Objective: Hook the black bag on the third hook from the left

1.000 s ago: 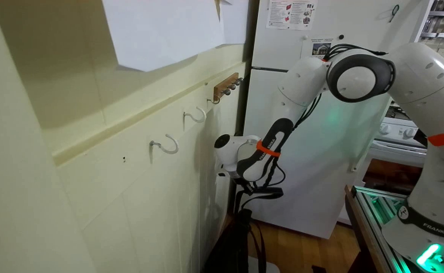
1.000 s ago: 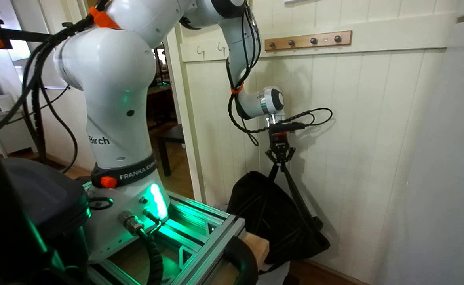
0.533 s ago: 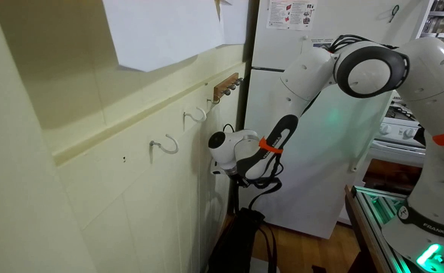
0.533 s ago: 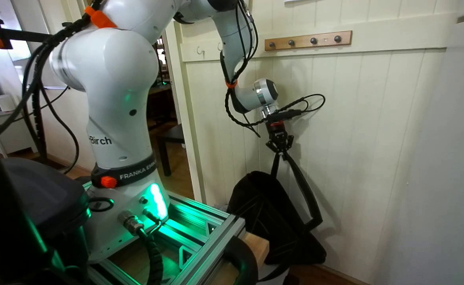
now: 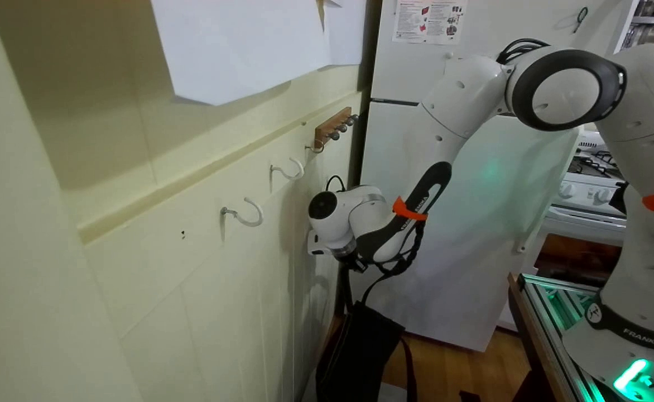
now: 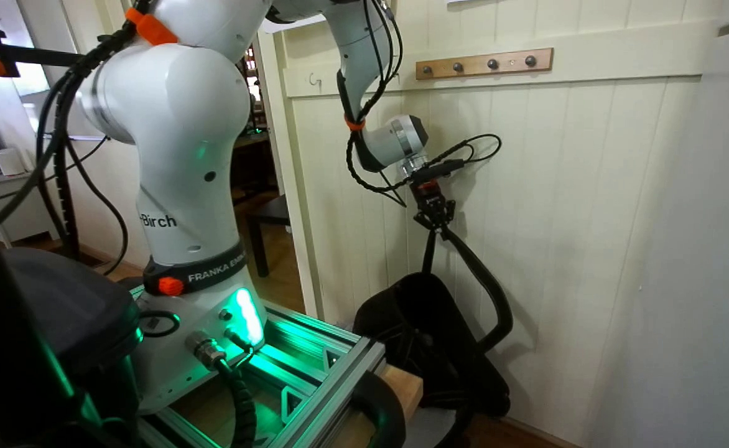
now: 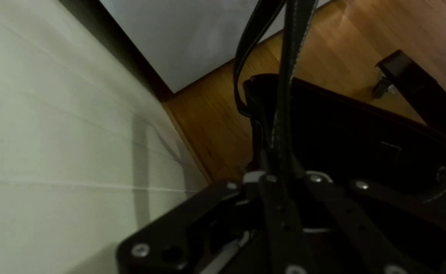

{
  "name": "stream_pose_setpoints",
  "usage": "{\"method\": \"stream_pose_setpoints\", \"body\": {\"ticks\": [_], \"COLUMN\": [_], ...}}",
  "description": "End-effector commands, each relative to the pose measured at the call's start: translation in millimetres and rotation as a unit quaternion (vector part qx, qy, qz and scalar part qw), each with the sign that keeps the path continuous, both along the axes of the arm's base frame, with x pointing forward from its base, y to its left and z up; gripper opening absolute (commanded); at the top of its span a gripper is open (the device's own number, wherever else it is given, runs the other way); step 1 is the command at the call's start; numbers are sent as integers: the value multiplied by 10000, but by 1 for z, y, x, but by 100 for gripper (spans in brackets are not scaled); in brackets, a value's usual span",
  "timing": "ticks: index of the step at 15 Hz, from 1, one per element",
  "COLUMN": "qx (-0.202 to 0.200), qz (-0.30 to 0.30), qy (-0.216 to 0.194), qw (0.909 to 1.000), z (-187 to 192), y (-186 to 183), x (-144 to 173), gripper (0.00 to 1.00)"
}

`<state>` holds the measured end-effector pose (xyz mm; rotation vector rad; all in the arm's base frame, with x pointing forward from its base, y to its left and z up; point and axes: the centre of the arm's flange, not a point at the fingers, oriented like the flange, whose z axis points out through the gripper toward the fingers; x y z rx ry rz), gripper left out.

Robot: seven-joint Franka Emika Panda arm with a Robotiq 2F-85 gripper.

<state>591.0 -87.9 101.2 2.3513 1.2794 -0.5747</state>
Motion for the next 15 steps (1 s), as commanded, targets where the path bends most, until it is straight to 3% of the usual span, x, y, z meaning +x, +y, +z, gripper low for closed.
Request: {"method": "stream_pose_setpoints", "body": {"ticks": [1,5,15], "qx": [231,338,87], "qz": [126,70,-458], "qy": [-162,-342,-947], "qw": [9995,9988,9944], "z": [5,15,68], "y": [13,26,43], "x": [-7,-15,-52], "gripper": [2,2,2]}}
